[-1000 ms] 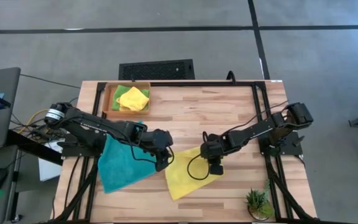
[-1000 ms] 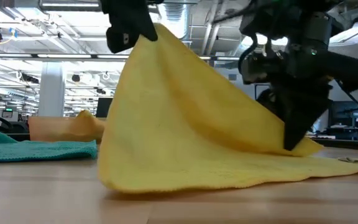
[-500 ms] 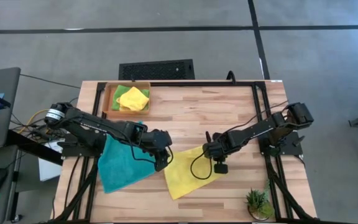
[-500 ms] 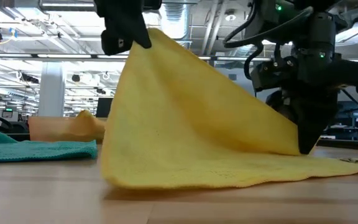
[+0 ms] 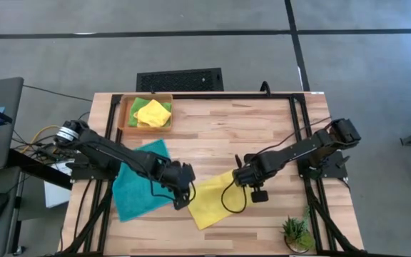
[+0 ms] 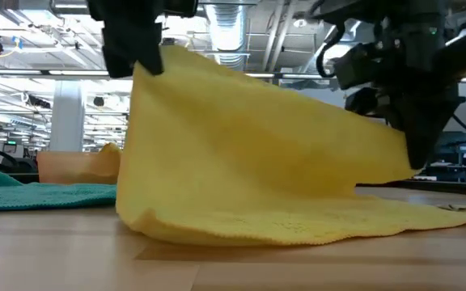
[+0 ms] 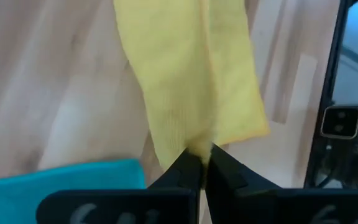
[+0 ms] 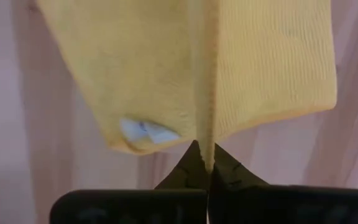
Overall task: Fold microfiber towels
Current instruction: Fold the yellow microfiber towel
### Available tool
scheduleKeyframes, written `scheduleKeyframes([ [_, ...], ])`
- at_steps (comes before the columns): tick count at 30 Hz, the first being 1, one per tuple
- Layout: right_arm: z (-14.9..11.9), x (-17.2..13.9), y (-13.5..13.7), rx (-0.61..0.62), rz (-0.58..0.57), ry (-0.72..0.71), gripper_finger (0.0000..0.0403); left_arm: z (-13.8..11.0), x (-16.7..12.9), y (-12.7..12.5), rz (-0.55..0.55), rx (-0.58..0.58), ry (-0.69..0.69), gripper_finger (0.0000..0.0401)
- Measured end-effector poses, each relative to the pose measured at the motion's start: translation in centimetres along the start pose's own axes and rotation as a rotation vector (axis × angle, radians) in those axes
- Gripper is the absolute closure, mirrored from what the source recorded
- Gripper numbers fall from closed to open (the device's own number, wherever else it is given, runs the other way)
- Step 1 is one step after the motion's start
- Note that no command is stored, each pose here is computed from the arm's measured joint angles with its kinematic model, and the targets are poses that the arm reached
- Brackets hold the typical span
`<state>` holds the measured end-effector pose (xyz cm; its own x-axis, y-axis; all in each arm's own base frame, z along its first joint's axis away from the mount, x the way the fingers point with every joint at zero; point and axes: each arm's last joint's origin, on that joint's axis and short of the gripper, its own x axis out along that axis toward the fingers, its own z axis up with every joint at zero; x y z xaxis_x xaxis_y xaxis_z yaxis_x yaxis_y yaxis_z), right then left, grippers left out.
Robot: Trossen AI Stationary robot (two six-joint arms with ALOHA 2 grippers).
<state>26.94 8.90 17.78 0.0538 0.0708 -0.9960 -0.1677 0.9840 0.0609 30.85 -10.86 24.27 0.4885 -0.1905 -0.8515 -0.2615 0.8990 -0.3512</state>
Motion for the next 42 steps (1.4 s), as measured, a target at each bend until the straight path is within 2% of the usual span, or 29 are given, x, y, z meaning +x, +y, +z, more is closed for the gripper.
scheduleKeyframes([
  [5, -0.1, 0.0, 0.8, -0.028, 0.005, 0.004, 0.0395, -0.8, 2.6, -1.0, -0.016, 0.024, 0.048, 0.0401],
  [15, -0.3, 0.0, 2.0, -0.066, 0.061, 0.011, 0.0397, -1.5, 7.2, -2.7, -0.169, 0.063, 0.109, 0.0401],
  [23, -0.6, 0.0, 2.9, -0.110, 0.118, 0.027, 0.0393, -1.7, 9.5, -3.2, -0.260, 0.098, 0.131, 0.0401],
  [29, -0.5, 0.0, 2.8, -0.108, 0.122, 0.021, 0.0366, -1.7, 9.9, -3.5, -0.299, 0.103, 0.124, 0.0397],
  [34, -0.5, 0.0, 2.8, -0.108, 0.112, 0.023, 0.0331, -1.5, 10.1, -3.7, -0.322, 0.117, 0.095, 0.0358],
  [42, -0.5, 0.0, 2.8, -0.091, 0.109, 0.027, 0.0253, -1.3, 10.2, -3.6, -0.321, 0.137, 0.083, 0.0261],
])
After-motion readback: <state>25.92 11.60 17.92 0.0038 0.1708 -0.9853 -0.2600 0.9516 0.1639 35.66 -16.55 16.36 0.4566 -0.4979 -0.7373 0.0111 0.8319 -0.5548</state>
